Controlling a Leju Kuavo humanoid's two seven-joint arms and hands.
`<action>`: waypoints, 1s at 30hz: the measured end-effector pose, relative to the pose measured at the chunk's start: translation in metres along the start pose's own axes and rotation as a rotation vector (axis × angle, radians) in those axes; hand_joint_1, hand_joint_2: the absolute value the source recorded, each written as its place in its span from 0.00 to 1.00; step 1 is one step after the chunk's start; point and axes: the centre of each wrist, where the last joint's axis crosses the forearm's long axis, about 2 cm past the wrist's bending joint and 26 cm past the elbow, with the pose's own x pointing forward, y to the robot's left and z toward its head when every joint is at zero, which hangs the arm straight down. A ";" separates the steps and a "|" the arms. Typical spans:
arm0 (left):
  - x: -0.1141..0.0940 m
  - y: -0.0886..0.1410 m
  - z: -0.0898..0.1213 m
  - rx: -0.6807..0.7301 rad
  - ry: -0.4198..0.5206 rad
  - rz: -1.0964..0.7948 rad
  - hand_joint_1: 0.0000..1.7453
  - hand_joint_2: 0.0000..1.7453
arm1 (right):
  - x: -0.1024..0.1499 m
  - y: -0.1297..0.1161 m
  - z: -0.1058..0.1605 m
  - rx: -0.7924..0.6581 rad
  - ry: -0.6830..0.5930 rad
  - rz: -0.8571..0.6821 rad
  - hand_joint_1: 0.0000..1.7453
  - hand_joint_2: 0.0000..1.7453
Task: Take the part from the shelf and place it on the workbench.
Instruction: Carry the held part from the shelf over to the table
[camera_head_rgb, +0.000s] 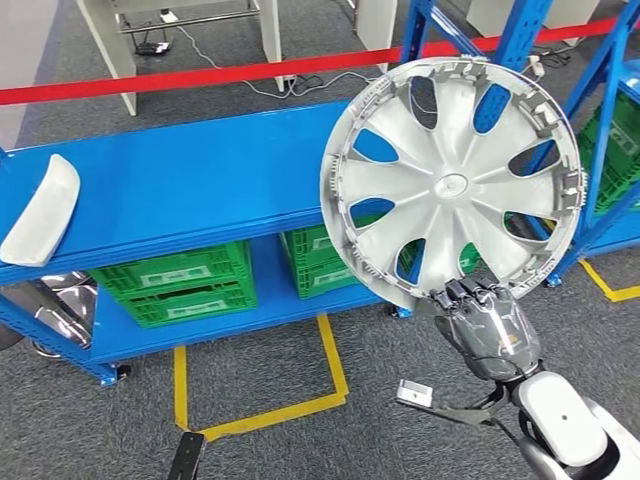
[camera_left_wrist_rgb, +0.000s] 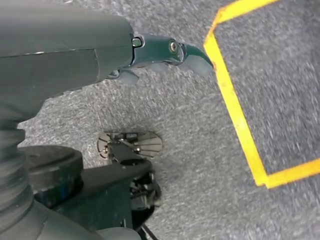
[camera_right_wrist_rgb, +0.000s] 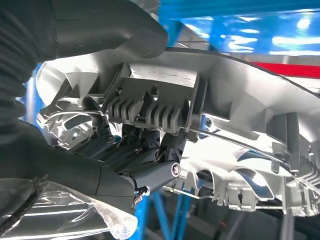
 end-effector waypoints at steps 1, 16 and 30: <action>0.001 0.000 0.000 0.000 -0.001 0.000 0.00 1.00 | 0.000 0.000 0.000 0.000 0.000 0.000 1.00 1.00; -0.001 0.002 0.000 0.000 0.000 -0.007 0.00 1.00 | 0.001 -0.001 0.002 -0.004 0.005 0.002 1.00 1.00; 0.000 0.004 -0.001 0.000 -0.007 -0.011 0.00 1.00 | 0.003 -0.001 0.011 -0.014 0.027 0.009 1.00 1.00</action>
